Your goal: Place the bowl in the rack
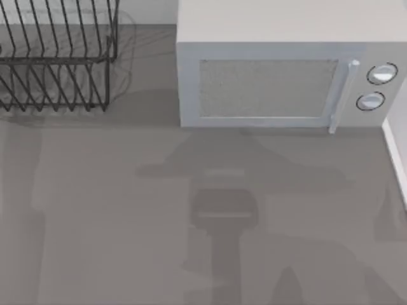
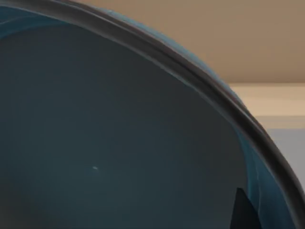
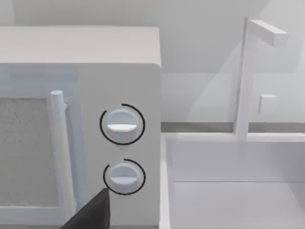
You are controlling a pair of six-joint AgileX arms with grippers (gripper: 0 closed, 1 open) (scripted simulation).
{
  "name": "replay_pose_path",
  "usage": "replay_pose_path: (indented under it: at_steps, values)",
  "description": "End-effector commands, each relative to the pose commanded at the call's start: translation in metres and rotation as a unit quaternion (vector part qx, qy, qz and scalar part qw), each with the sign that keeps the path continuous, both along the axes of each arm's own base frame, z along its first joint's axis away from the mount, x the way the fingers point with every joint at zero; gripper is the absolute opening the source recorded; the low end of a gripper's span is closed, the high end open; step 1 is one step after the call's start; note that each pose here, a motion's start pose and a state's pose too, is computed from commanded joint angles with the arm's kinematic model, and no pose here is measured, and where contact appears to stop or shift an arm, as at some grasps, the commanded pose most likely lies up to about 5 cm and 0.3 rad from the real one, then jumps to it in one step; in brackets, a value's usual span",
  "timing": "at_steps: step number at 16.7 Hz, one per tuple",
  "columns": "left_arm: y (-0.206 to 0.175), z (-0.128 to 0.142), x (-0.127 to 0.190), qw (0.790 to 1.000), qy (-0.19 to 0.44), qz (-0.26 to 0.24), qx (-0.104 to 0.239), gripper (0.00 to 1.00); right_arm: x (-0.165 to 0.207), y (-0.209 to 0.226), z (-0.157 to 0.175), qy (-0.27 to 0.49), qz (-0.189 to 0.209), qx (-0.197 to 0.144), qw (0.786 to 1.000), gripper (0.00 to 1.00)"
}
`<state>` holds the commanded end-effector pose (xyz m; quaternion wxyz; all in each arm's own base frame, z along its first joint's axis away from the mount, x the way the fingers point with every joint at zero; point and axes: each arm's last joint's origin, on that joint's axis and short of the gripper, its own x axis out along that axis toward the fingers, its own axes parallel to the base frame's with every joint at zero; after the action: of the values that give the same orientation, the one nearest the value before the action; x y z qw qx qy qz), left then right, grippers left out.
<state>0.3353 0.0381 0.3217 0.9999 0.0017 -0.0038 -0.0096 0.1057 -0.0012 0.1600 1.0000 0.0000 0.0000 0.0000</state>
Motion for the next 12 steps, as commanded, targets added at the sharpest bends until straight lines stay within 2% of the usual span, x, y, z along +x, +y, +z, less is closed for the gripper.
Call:
replay_pose_path:
  at_steps: [3,6,8,12]
  values:
    - [-0.005,-0.05,0.03,1.0,-0.006,0.0,0.001,0.0,0.0,0.0,0.0,0.0,0.0,0.0,1.0,1.0]
    - [-0.01,-0.089,0.043,1.0,0.0,0.0,-0.001,0.0,0.0,0.0,0.0,0.0,0.0,0.0,1.0,1.0]
    - [-0.013,-0.102,0.046,1.0,0.004,0.0,-0.002,0.0,0.0,0.0,0.0,0.0,0.0,0.0,1.0,1.0]
    - [-0.013,-0.104,0.046,1.0,0.004,0.0,-0.002,0.0,0.0,0.0,0.0,0.0,0.0,0.0,1.0,1.0]
